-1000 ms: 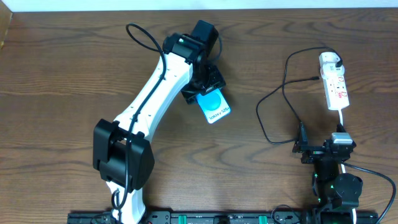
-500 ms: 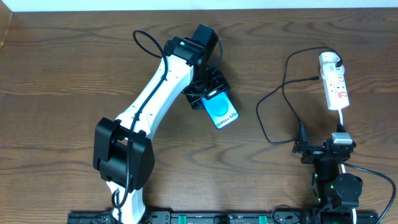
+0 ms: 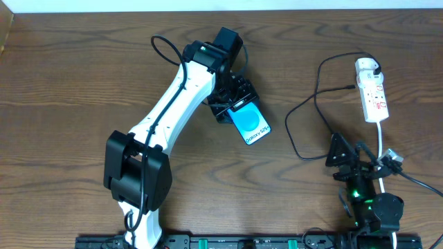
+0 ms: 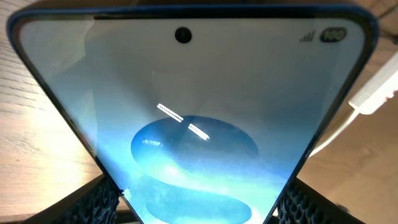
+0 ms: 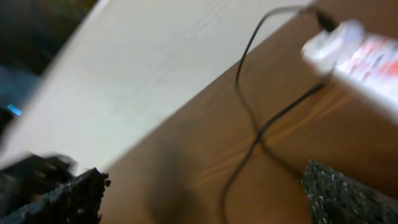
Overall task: Plug charger to phone and switch on socket
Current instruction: 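Move the right gripper to the phone and grasp its side edge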
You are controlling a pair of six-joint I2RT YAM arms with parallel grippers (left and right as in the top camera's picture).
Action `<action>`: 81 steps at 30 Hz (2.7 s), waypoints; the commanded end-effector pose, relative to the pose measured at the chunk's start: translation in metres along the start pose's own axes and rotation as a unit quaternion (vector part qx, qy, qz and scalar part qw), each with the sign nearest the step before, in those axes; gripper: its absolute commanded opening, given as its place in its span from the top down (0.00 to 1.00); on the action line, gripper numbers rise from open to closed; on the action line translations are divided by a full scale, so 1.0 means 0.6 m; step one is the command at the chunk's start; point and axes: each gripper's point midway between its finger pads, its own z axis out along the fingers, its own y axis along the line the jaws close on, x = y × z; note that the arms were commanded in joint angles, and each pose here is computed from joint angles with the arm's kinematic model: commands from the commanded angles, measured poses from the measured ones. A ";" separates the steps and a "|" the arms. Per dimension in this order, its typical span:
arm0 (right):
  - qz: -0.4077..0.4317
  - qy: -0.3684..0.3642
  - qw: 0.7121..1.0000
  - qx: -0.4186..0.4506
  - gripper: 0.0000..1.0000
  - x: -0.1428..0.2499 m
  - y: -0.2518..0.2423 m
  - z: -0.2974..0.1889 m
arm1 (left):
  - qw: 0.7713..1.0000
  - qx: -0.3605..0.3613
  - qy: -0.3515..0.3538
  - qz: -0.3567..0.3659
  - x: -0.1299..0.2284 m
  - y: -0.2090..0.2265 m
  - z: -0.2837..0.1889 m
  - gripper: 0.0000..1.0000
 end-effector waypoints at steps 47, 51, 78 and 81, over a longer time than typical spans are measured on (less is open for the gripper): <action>-0.053 0.279 0.957 -0.063 0.03 0.055 0.162 0.005 | 0.990 0.117 0.075 -0.015 0.031 -0.078 -0.015 0.43; -0.060 0.280 0.956 -0.068 0.12 0.059 0.167 0.019 | 0.990 0.123 0.071 -0.015 0.027 -0.084 -0.016 0.43; -0.059 0.336 0.933 -0.111 0.48 0.210 0.202 0.145 | 0.984 0.152 0.095 -0.020 0.038 -0.103 -0.024 0.43; -0.061 0.330 0.936 -0.107 0.50 0.207 0.200 0.148 | 0.984 0.151 0.095 -0.020 0.038 -0.103 -0.024 0.43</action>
